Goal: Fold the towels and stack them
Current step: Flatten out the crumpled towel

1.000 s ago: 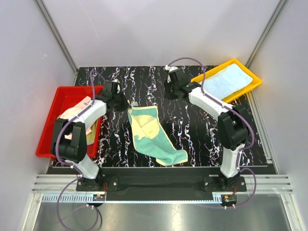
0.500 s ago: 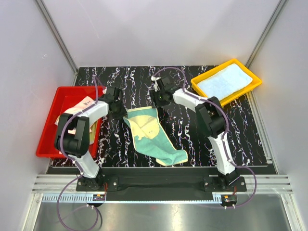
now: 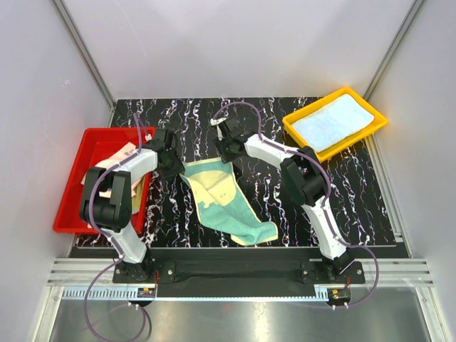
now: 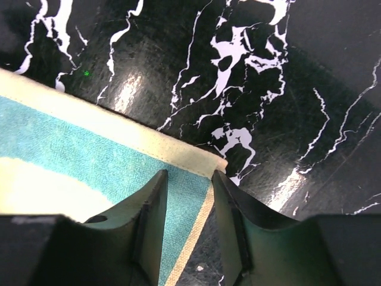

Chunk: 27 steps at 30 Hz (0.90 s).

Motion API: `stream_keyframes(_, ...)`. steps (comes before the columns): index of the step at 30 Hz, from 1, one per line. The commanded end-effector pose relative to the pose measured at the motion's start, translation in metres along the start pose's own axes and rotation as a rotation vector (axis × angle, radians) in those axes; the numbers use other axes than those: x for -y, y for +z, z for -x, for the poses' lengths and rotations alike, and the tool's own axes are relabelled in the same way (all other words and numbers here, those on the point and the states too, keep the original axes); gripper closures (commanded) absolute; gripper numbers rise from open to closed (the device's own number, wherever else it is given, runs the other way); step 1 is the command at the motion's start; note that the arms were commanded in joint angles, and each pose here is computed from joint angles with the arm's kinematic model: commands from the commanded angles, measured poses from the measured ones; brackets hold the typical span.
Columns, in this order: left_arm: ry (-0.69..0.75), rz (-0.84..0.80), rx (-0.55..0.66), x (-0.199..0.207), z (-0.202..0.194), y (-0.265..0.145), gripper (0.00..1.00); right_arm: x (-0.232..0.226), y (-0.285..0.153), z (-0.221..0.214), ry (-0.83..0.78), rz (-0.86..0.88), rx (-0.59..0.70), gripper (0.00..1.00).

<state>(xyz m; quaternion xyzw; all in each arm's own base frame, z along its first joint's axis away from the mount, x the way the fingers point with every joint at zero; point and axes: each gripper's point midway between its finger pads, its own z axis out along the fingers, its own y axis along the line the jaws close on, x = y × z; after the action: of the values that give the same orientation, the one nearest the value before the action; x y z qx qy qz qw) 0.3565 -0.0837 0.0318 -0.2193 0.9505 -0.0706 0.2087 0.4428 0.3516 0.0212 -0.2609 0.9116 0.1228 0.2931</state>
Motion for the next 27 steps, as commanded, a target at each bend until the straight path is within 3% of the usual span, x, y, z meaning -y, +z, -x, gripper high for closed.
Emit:
stream_keyframes(1, -0.014, -0.015, 0.072, 0.006, 0.022, -0.006, 0.50, 0.010, 0.012, -0.028, -0.035, -0.084, -0.088, 0.59)
stream_keyframes(7, 0.009, -0.073, 0.065, 0.017, 0.028, 0.002, 0.48, 0.012, 0.009, -0.032, -0.046, -0.095, -0.093, 0.64)
stream_keyframes(20, 0.051, -0.051, 0.071, 0.020, 0.047, 0.008, 0.54, 0.021, -0.004, -0.035, -0.061, -0.135, -0.090, 0.67)
stream_keyframes(23, 0.061, -0.022, 0.056, 0.016, 0.050, 0.011, 0.61, 0.022, -0.004, -0.037, -0.086, -0.132, -0.097, 0.68)
stream_keyframes(27, 0.074, -0.041, 0.044, 0.017, 0.049, 0.014, 0.79, 0.020, -0.005, -0.038, -0.073, -0.111, -0.098, 0.67)
